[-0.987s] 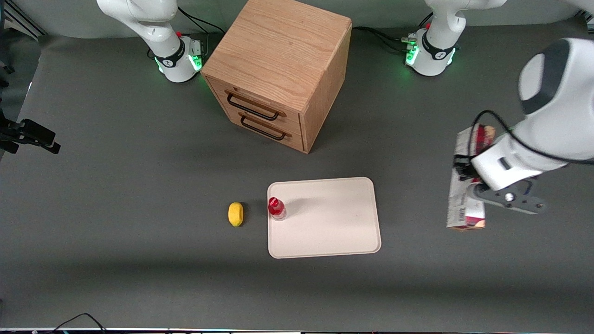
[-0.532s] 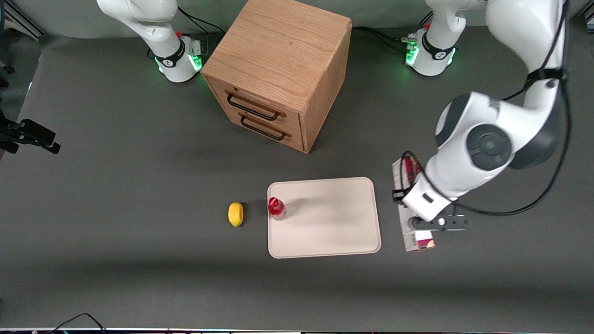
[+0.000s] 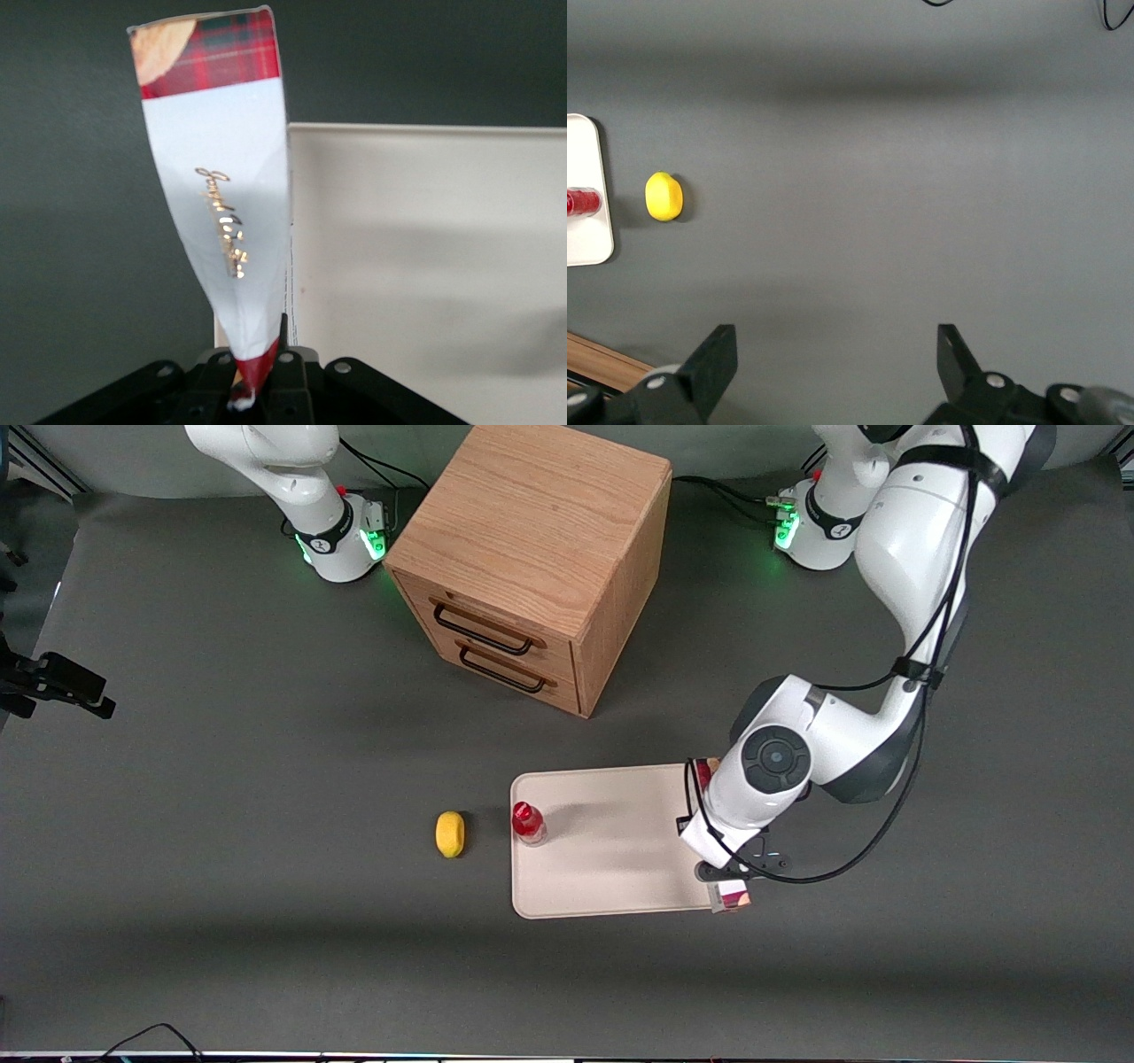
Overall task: Place red cookie box on tray
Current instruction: 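Carry the box over the white tray and lower it, then open the left gripper to release the box onto the tray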
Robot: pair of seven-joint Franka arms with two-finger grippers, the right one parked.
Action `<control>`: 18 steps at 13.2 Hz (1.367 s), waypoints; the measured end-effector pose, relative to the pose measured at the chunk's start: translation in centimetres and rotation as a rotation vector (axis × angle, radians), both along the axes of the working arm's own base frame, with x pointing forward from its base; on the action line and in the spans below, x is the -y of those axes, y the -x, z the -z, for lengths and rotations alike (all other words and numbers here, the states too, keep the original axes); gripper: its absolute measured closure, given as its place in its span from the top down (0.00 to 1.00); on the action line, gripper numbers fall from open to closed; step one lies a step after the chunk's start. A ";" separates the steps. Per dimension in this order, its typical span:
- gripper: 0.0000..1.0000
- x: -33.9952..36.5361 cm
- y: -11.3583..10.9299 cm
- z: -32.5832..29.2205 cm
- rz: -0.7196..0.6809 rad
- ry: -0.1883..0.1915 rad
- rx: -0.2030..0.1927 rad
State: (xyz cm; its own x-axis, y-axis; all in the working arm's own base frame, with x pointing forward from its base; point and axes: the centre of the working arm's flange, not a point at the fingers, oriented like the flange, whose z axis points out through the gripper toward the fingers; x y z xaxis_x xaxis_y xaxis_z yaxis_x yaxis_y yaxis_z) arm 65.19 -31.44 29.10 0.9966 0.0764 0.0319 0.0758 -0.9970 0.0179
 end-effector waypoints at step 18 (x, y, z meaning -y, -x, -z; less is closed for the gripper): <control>0.71 1.8 2.1 6.9 0.029 0.005 0.006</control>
